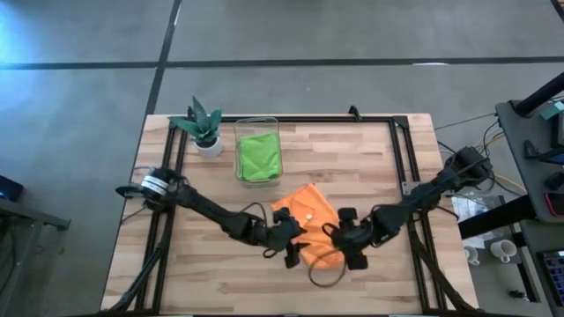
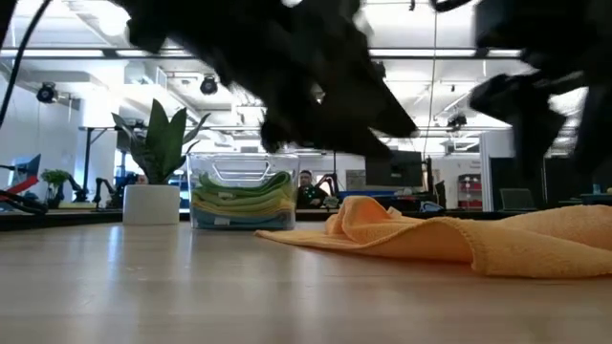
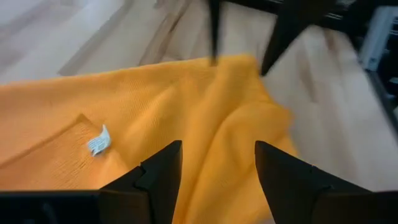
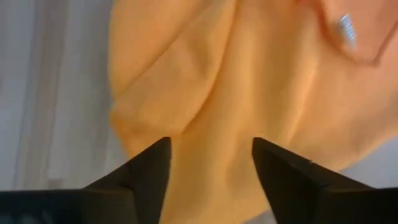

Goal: Fold microfiber towels
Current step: Fold the orange microfiber cloth

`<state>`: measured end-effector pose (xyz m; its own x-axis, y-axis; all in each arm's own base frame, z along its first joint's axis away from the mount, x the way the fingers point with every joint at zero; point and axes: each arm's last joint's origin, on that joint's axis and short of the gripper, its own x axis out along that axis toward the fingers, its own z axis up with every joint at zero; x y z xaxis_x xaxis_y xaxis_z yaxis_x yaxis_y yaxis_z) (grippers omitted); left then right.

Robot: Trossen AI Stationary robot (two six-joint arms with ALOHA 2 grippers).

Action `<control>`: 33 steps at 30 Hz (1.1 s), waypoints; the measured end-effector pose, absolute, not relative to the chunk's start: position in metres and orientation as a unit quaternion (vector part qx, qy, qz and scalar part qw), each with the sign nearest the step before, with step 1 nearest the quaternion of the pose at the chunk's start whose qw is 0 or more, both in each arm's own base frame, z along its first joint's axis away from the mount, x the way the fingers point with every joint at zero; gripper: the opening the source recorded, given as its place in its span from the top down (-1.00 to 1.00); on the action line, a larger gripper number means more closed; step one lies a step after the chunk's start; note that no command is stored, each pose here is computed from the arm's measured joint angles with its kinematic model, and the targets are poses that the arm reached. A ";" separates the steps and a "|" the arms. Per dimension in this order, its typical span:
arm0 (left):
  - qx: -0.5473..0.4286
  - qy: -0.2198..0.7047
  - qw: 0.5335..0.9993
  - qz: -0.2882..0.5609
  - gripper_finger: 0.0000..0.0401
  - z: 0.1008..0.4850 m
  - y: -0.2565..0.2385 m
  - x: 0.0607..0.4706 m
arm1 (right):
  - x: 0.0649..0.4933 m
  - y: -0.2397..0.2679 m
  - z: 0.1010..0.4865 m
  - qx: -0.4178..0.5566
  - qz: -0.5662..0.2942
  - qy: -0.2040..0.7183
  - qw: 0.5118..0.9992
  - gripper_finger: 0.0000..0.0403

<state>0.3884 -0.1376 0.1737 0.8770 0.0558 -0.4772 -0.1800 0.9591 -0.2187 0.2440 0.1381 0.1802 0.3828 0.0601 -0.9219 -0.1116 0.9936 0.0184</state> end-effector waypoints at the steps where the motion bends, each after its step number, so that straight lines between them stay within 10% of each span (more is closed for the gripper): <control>1: -0.132 0.236 0.961 0.063 0.07 0.166 -0.137 0.393 | 0.241 0.141 0.181 -0.028 0.048 0.555 0.830 -0.04; 10: -0.092 0.236 0.967 0.025 0.07 0.117 -0.147 0.440 | 0.238 0.120 0.163 -0.036 -0.029 0.557 0.829 0.90; 27: -0.084 0.274 0.958 0.005 0.07 0.140 -0.161 0.442 | 0.248 0.098 0.118 -0.009 0.012 0.570 0.822 0.96; 33: -0.190 0.313 0.915 -0.170 0.07 0.156 -0.178 0.434 | 0.247 0.097 0.117 -0.014 0.009 0.572 0.820 0.96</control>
<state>0.4342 -0.1779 0.1563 0.7463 -0.4292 -0.5087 0.1916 0.8705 -0.4534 0.2475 0.0969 0.1166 0.3452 -0.0018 -0.9385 -0.0303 0.9995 -0.0131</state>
